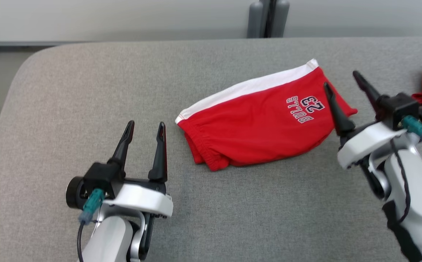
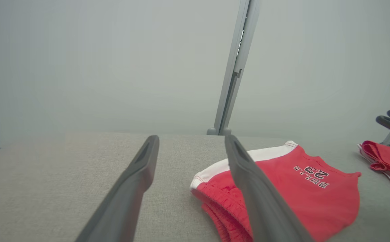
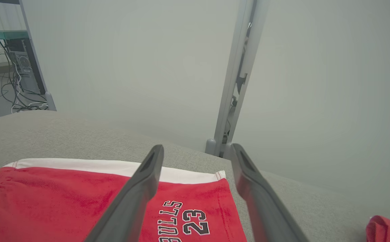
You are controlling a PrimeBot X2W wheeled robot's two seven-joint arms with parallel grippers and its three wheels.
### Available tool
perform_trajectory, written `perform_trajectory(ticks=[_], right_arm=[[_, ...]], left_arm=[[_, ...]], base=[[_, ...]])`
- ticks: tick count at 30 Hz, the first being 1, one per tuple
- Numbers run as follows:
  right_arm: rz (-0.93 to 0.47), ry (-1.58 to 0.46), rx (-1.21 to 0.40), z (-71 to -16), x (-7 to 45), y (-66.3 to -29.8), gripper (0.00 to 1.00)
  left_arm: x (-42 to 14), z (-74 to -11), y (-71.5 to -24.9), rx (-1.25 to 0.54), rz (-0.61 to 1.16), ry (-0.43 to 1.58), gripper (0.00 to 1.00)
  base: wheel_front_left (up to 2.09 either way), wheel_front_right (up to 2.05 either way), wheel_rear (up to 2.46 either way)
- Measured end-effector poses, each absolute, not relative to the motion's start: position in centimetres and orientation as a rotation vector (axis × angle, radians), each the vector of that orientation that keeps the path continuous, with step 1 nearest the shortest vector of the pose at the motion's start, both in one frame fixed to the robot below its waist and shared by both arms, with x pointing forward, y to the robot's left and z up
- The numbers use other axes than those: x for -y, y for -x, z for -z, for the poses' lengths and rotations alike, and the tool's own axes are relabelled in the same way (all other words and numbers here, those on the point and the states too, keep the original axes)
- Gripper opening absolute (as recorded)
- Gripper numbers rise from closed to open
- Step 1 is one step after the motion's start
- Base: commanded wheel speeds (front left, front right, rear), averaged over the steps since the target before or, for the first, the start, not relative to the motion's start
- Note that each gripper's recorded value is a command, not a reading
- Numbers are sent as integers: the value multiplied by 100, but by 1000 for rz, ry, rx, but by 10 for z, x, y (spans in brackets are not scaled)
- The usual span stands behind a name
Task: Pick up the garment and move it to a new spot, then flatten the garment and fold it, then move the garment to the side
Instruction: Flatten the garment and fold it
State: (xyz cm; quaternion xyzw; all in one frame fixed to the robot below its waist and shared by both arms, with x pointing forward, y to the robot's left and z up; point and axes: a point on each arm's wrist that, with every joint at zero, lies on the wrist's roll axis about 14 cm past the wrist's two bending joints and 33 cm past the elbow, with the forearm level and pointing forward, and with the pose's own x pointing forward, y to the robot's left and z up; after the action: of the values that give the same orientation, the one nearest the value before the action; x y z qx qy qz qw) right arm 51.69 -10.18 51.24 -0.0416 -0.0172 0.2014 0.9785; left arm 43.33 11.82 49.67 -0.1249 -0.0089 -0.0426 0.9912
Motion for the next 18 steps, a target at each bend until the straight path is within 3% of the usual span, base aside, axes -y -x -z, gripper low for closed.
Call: perform_trajectory(ticks=[7, 18], right_arm=[[-386, 21, 57, -520, 101, -476, 100], [-300, -93, 22, -505, 116, -439, 100]], left_arm=[[-123, -526, -398, 122, 55, 151, 100], [-143, -515, -350, 92, -48, 132, 100]], base=[[0, 0, 0], [0, 0, 0]])
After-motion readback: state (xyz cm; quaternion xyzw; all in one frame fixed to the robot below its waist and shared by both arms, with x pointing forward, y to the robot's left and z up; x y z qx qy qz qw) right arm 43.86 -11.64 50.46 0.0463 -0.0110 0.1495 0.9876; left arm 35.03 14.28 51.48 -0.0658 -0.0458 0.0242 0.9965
